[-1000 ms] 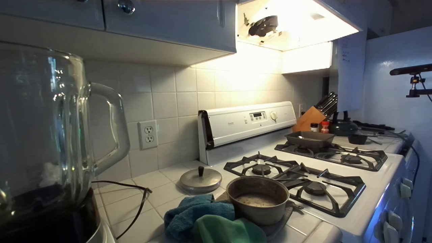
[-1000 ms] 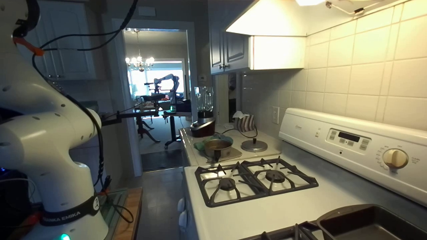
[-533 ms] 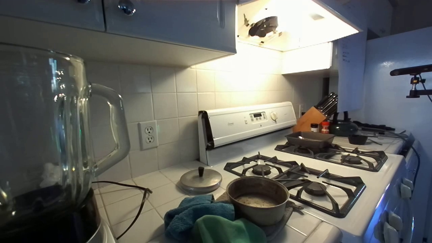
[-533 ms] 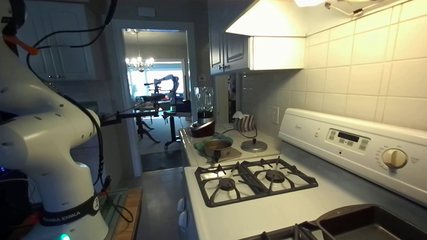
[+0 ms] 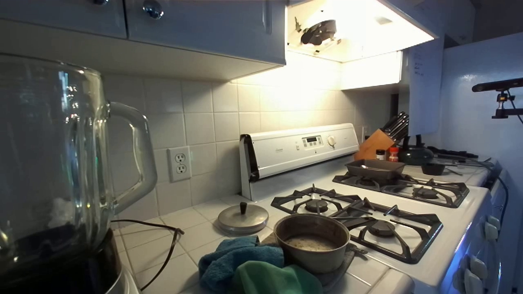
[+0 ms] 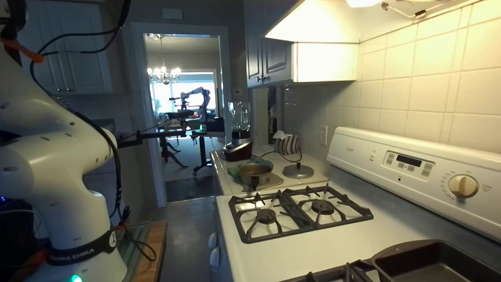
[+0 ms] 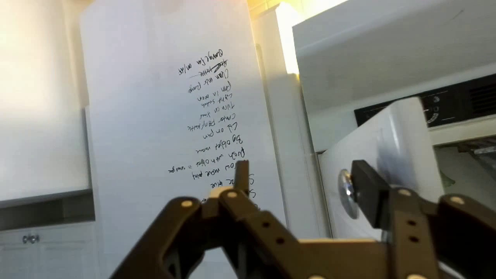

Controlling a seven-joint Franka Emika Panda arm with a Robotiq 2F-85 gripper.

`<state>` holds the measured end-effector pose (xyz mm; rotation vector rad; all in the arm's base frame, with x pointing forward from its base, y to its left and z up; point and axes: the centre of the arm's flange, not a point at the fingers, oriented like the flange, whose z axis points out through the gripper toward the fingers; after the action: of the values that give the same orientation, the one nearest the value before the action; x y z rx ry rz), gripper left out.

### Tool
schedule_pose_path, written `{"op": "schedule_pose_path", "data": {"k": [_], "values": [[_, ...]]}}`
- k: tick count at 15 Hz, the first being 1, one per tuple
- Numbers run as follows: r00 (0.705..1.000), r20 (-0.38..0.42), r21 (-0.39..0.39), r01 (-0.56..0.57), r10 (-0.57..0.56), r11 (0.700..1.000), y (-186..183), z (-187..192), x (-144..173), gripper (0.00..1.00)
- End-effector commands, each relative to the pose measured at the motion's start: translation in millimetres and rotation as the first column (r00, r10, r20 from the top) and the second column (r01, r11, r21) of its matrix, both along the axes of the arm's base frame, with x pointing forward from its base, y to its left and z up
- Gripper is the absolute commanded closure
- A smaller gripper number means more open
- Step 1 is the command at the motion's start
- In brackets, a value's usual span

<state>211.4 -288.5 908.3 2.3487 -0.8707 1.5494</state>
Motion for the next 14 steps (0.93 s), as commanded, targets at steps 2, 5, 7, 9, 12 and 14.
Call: {"op": "schedule_pose_path", "data": {"k": [2,5,7,9,12,14], "values": [[0.989,0.044,-0.045,0.142,-0.140,0.989,-35,4,-24,0.00],[0.988,0.047,-0.041,0.149,-0.147,0.988,-40,5,-24,0.00],[0.988,0.040,-0.043,0.150,-0.149,0.988,-36,4,-25,0.00],[0.988,0.034,-0.050,0.149,-0.148,0.988,-29,2,-27,0.00],[0.988,0.036,-0.055,0.150,-0.148,0.987,-20,1,-30,0.00],[0.988,0.039,-0.062,0.149,-0.147,0.987,-11,0,-32,0.00]]}}
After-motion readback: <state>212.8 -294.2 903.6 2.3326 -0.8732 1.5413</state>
